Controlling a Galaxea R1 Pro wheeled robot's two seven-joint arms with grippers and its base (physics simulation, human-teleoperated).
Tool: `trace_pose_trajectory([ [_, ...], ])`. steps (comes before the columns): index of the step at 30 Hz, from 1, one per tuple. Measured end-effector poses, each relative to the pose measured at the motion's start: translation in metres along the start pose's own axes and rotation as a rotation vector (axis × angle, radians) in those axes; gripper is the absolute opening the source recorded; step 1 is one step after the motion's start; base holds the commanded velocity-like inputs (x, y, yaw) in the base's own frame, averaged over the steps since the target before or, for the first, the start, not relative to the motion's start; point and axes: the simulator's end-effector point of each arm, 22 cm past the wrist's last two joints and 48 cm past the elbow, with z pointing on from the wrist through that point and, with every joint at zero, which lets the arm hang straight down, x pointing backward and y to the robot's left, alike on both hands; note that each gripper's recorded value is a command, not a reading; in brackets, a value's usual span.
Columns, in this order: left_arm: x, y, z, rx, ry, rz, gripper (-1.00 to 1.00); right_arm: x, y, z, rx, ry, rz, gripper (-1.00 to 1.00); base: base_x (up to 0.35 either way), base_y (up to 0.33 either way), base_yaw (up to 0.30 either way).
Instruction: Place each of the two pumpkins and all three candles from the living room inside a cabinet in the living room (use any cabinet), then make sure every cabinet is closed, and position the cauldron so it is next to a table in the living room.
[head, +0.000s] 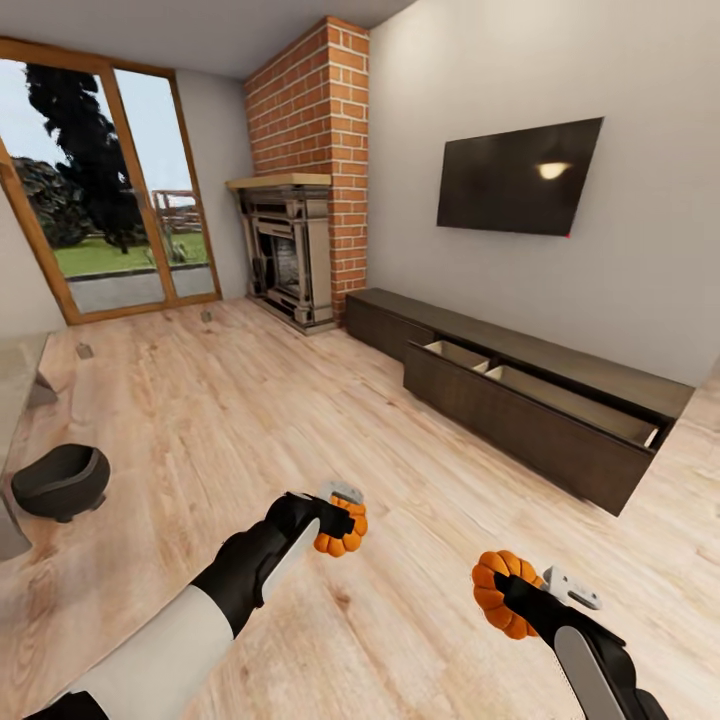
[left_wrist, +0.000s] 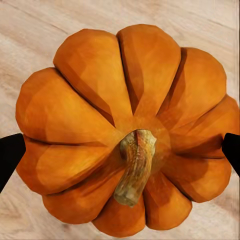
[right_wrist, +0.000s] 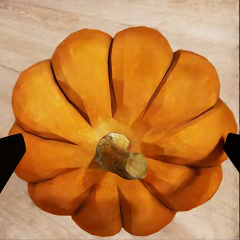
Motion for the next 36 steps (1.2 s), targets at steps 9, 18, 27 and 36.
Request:
trace_pose_trajectory([
  [9, -0.001, 0.000, -0.001, 0.004, -0.004, -0.003, -1.00, 0.000, 0.000, 0.000, 0.000, 0.000, 0.001, -1.00, 0.014, -0.016, -0.242],
  [18, -0.003, -0.001, -0.001, 0.006, -0.007, -0.003, -1.00, 0.000, -0.001, 0.000, 0.001, 0.001, 0.001, -1.00, 0.001, -0.001, -0.262],
  [27, -0.001, 0.001, 0.000, 0.000, -0.005, -0.002, -1.00, 0.012, -0.007, 0.005, 0.016, 0.027, 0.000, -1.00, 0.082, 0.047, -0.271],
  [36, 0.000, 0.001, 0.000, 0.002, -0.003, -0.003, -1.00, 0.014, -0.008, 0.006, 0.018, 0.032, 0.002, -1.00, 0.244, 0.205, -0.180],
])
